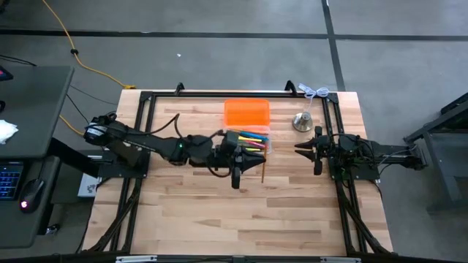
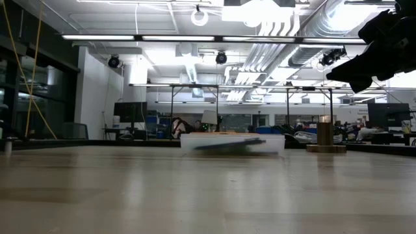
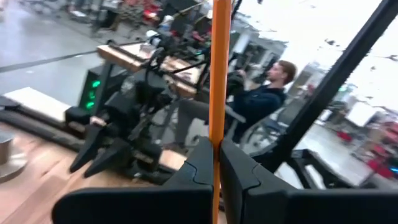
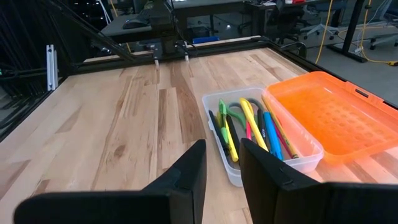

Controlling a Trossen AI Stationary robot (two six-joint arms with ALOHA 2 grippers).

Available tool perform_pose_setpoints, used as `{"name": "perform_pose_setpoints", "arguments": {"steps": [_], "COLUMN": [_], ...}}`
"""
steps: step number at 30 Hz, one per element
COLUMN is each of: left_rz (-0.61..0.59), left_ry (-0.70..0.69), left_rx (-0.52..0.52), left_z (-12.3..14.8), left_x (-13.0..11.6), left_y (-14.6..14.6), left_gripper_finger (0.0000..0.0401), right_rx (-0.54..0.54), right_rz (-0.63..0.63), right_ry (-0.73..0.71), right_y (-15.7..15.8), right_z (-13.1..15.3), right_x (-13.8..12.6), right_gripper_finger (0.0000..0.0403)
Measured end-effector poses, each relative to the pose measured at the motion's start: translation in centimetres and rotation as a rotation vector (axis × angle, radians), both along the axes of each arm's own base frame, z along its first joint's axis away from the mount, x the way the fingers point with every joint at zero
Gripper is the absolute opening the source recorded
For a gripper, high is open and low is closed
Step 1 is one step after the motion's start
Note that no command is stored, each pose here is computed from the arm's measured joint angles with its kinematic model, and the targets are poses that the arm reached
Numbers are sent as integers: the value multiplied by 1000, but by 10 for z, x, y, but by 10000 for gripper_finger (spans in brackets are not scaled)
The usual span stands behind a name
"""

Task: Pick & place school supplies into a supply box
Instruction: Put the orange pencil into the supply box

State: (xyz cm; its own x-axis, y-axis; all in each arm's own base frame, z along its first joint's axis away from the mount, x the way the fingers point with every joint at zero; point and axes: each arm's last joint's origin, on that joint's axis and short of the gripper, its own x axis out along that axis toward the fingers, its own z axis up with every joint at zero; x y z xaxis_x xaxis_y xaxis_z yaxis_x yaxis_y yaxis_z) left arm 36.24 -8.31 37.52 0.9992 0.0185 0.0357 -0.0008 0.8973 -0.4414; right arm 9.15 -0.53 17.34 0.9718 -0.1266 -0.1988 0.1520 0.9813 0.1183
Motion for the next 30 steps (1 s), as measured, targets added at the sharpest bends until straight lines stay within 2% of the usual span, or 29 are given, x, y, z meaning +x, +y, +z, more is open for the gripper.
{"name": "perform_pose_setpoints", "arguments": {"steps": [4,15,26,30], "left_rz": [-52,-55,-53,-6], "left_ry": [-41,-119,-106,-14], "left_rx": [9,-22,-22,-50], "left_z": [-1,-28,-31,-40], "left_x": [3,0,0,3], "left_y": [5,7,8,16], "left_gripper_finger": [37,37,37,37], "right_rx": [-1,-10,4,10], "right_rz": [0,2,-1,-2], "right_ry": [0,1,0,-1], "right_y": [0,0,0,0], "right_z": [0,0,0,0], "right_x": [0,0,0,0], "right_gripper_finger": [74,74,74,74]}}
